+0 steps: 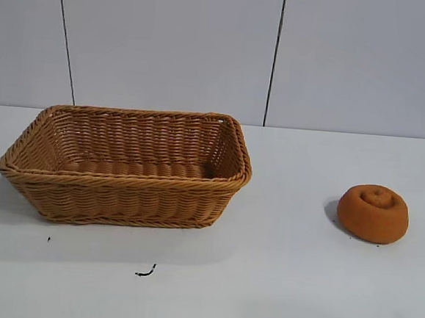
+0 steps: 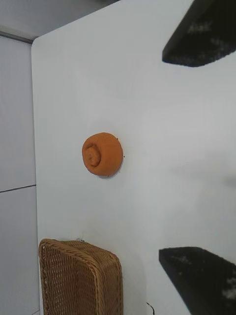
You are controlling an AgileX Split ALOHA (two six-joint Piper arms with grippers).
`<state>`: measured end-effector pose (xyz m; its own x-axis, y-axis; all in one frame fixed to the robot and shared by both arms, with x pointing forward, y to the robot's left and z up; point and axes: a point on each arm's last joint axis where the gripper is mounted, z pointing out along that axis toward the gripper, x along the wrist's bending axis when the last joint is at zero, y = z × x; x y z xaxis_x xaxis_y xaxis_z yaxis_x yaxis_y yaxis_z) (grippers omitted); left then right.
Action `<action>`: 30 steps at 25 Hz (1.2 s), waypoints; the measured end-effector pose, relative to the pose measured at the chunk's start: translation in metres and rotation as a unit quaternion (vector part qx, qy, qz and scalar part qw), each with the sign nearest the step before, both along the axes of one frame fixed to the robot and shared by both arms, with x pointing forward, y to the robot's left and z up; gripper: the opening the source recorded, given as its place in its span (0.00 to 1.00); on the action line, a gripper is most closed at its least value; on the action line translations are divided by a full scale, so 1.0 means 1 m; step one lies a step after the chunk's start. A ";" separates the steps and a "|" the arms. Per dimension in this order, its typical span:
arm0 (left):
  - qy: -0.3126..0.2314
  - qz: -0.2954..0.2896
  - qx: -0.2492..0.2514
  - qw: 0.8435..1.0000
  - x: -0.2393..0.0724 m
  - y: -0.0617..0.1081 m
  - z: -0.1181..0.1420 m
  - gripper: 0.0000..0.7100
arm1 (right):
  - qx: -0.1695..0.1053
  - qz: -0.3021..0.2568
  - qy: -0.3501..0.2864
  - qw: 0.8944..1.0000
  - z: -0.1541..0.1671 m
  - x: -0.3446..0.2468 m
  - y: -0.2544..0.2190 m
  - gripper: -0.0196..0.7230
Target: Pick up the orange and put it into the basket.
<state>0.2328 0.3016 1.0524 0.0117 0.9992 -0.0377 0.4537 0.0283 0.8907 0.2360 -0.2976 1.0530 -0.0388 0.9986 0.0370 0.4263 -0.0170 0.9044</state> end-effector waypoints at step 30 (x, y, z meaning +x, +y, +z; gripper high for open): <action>-0.001 0.000 0.000 1.000 0.000 0.000 0.000 0.94 | -0.014 -0.009 0.235 0.972 0.090 0.171 0.006 0.95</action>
